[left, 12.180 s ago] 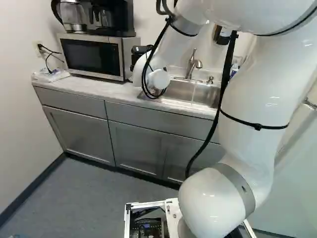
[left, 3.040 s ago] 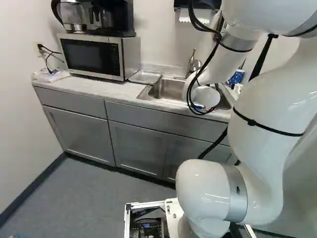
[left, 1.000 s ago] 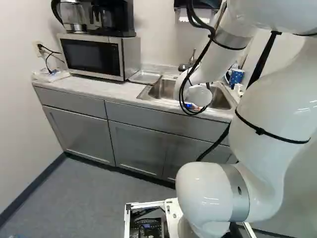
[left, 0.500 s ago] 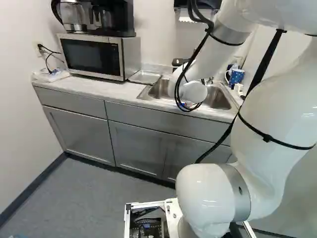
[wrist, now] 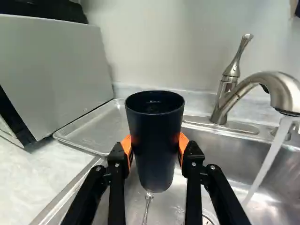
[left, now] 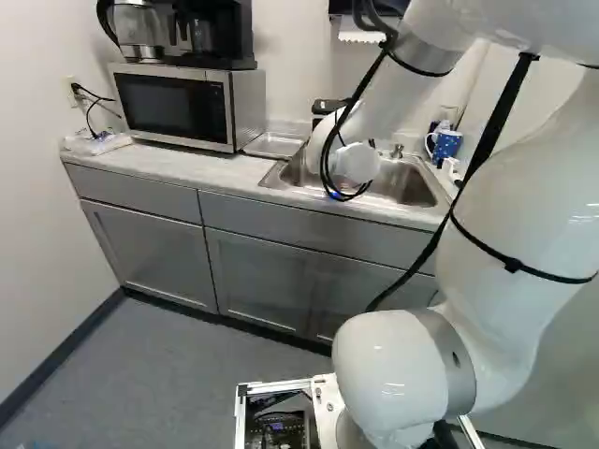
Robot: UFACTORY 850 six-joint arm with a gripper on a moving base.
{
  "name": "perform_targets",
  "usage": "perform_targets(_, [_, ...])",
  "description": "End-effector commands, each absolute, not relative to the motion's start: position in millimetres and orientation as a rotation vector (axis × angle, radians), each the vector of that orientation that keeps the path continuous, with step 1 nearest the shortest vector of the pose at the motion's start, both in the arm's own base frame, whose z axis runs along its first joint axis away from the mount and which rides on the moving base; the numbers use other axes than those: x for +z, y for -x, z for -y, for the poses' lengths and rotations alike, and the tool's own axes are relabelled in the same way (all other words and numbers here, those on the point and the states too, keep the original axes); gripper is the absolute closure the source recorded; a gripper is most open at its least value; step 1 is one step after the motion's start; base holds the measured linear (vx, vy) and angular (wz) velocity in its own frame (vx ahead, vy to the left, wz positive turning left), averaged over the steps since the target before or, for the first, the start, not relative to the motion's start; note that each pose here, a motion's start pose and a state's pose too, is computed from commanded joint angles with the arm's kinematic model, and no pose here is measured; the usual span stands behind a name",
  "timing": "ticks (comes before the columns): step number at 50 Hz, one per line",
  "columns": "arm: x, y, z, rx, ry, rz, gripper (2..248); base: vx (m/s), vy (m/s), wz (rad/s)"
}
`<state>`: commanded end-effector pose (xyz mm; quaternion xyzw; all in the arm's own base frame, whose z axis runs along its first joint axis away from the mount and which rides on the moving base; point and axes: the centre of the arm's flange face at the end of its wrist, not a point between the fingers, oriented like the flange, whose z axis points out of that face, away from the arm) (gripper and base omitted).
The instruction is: Rinse the cup and place it in the tray
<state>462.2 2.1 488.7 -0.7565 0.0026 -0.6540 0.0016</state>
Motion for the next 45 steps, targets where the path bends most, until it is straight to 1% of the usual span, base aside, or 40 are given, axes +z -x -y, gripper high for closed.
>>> perform_targets(26, [490.9,-481.4,-25.7,-2.036,2.344,0.046,134,0.000,0.000,0.000])
perform_targets(45, [490.9,-481.6,-25.8,-1.958,2.263,-0.144,134,0.000,0.000,0.000])
